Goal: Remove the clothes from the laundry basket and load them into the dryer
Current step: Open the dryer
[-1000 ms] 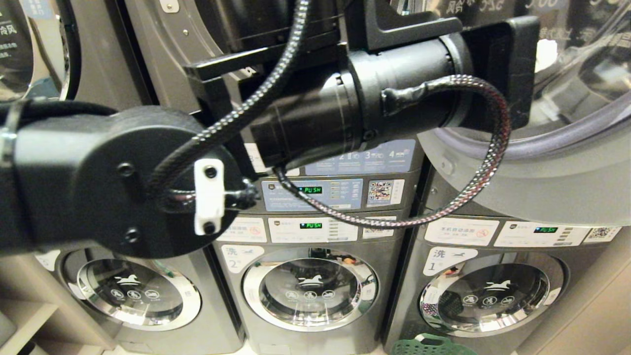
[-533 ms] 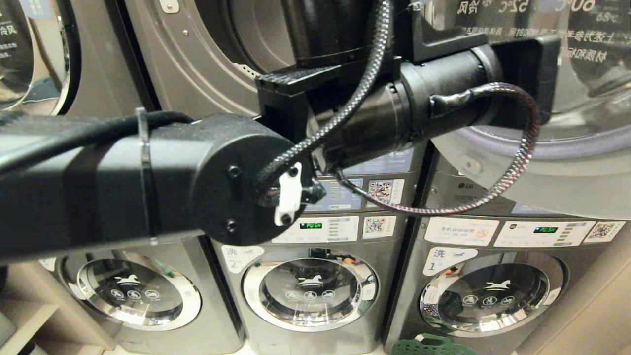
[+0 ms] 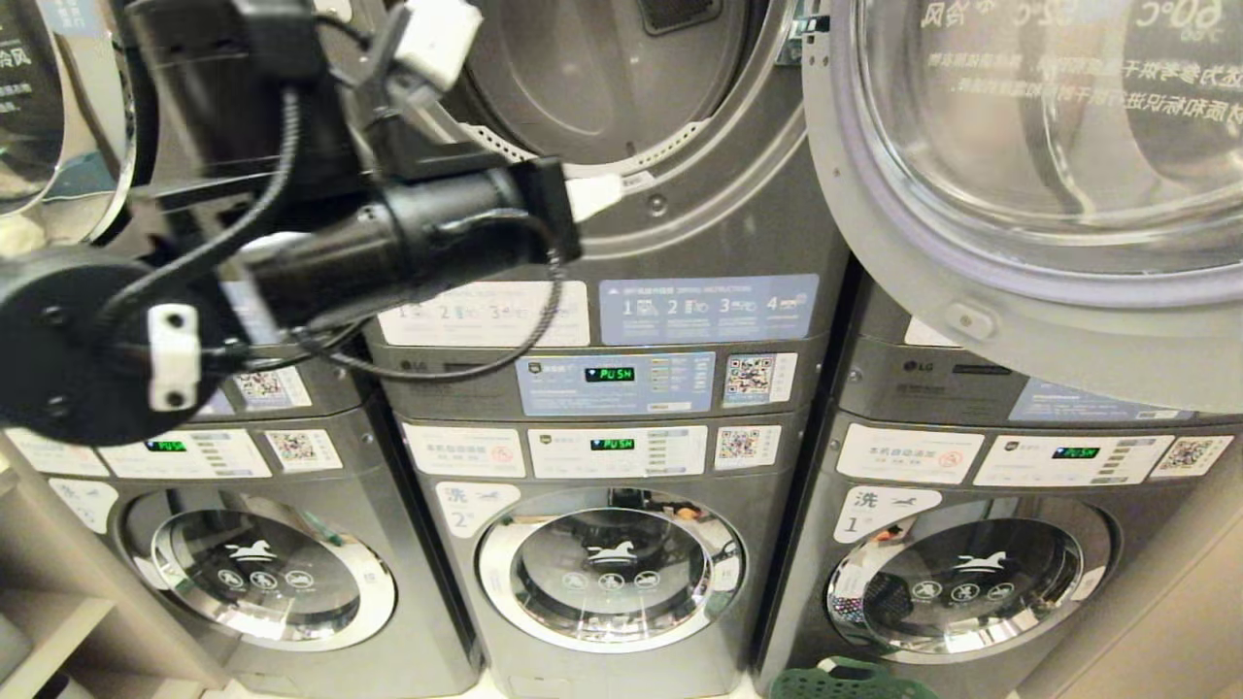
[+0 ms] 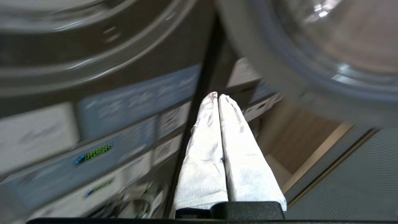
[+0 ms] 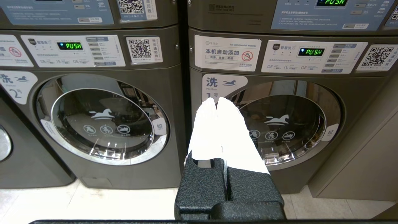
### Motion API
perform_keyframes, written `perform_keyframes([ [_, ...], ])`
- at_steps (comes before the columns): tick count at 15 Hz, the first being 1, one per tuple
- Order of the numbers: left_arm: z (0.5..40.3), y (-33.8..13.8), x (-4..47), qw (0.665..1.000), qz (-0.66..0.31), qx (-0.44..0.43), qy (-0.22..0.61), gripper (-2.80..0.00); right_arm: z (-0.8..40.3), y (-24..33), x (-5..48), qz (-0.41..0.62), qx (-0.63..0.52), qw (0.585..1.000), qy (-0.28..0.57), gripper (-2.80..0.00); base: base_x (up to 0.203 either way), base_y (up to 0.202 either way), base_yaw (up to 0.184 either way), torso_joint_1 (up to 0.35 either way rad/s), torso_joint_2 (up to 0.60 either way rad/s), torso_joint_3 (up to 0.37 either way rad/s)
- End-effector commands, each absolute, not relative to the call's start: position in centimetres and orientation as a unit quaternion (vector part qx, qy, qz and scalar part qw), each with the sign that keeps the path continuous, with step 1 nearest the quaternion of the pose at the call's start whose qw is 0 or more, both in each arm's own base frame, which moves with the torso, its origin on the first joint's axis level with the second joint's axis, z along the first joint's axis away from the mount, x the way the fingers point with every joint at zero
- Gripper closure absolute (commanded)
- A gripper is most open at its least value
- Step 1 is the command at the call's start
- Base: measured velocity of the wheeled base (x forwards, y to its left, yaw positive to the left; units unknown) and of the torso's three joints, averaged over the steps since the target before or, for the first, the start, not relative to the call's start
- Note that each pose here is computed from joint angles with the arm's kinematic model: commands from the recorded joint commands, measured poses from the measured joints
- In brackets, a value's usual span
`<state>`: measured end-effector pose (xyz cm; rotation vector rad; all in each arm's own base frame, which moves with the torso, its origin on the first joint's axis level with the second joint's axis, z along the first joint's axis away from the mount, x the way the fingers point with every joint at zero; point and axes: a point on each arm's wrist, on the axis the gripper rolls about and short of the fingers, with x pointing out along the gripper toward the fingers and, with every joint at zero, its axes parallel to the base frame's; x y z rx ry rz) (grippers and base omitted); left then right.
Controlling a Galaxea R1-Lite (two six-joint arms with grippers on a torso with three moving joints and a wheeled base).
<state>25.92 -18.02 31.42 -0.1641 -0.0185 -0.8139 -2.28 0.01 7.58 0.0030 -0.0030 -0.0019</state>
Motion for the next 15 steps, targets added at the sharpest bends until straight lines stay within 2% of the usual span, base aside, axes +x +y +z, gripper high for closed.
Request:
perform_keyframes([
  [1,32.4,-12.0,22.2,0.93,-0.357,-0.08,-0.032,0.0,7.6,0.0,-2.3,-0.001,0.002,1.0,-0.001,0.0,0.0,0.0,0.0,0.0,0.0,0.0],
  [3,29.9,-6.3,18.9,0.947,-0.315,-0.069,-0.013,0.0,7.6,0.0,-2.3,-0.001,0.002,1.0,-0.001,0.0,0.0,0.0,0.0,0.0,0.0,0.0],
  [5,26.6,-3.4,14.9,0.953,-0.297,-0.066,0.009,0.0,7.6,0.0,-2.3,-0.001,0.002,1.0,-0.001,0.0,0.0,0.0,0.0,0.0,0.0,0.0],
  [9,19.0,-1.8,8.5,0.953,-0.287,-0.066,0.067,0.0,7.6,0.0,-2.3,-0.001,0.002,1.0,-0.001,0.0,0.0,0.0,0.0,0.0,0.0,0.0],
  [12,14.5,-0.9,5.5,0.974,-0.185,-0.047,0.124,0.0,7.6,0.0,-2.3,-0.001,0.002,1.0,-0.001,0.0,0.0,0.0,0.0,0.0,0.0,0.0],
  [15,10.9,-0.6,2.2,0.978,-0.123,-0.04,0.164,0.0,7.6,0.0,-2.3,-0.001,0.002,1.0,-0.001,0.0,0.0,0.0,0.0,0.0,0.0,0.0],
])
